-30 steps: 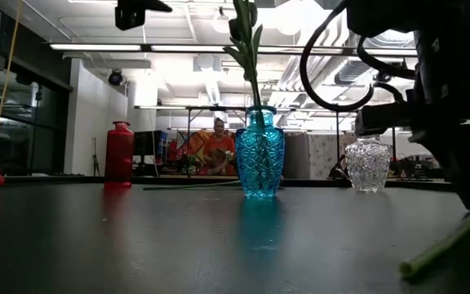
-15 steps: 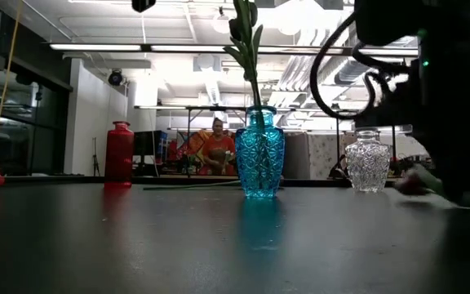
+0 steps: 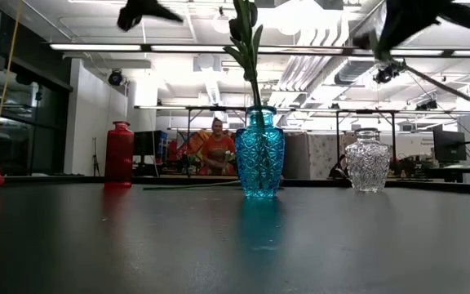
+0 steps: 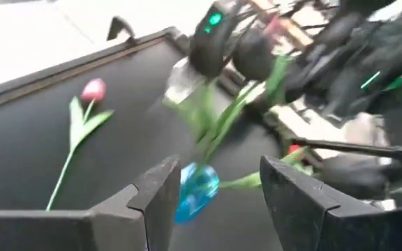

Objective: Sort flowers into vase by color
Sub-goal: Put the right red tulip into the transparent flower vase

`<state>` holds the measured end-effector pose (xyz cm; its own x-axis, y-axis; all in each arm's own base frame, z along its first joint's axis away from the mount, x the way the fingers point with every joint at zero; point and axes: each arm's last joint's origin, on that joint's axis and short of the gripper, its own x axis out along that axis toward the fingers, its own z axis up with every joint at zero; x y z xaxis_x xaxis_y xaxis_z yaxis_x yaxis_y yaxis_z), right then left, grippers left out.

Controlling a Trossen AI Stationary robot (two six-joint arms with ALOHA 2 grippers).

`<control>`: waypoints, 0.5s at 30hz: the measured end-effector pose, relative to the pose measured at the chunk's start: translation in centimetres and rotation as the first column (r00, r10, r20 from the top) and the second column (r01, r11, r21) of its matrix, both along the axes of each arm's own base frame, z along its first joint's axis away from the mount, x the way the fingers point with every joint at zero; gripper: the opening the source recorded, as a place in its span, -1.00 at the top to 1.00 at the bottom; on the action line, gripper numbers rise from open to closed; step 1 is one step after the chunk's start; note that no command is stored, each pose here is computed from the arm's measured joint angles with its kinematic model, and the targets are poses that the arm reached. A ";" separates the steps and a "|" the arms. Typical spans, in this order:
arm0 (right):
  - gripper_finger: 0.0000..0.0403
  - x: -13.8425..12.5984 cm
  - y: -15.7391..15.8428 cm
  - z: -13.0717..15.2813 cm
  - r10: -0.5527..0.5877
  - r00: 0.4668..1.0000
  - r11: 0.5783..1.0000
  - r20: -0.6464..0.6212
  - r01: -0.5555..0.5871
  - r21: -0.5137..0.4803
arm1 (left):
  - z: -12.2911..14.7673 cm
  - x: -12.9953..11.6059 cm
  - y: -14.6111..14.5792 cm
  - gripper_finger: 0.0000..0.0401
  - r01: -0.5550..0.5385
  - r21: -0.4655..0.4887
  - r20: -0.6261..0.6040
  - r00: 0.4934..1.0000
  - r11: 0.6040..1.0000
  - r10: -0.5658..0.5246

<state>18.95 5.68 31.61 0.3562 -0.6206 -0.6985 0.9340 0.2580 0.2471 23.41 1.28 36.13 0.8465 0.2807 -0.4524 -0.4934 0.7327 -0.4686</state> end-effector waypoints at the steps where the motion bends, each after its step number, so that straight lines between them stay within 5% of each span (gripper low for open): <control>1: 1.00 -0.9 -0.8 0.9 -0.001 1.000 0.999 0.031 0.002 -0.038 | -1.0 0.2 -0.6 0.07 -0.010 -0.016 -0.008 1.000 1.000 0.010; 8: 1.00 -4.5 -5.4 4.3 -0.029 0.998 0.918 0.061 0.050 -0.393 | -7.5 0.8 -4.6 0.07 0.002 -0.040 0.113 0.994 0.999 0.003; 15: 1.00 -4.1 -8.3 6.5 -0.101 0.995 0.833 -0.021 0.073 -0.549 | -10.5 0.0 -6.4 0.07 -0.040 -0.123 0.171 0.983 0.992 0.060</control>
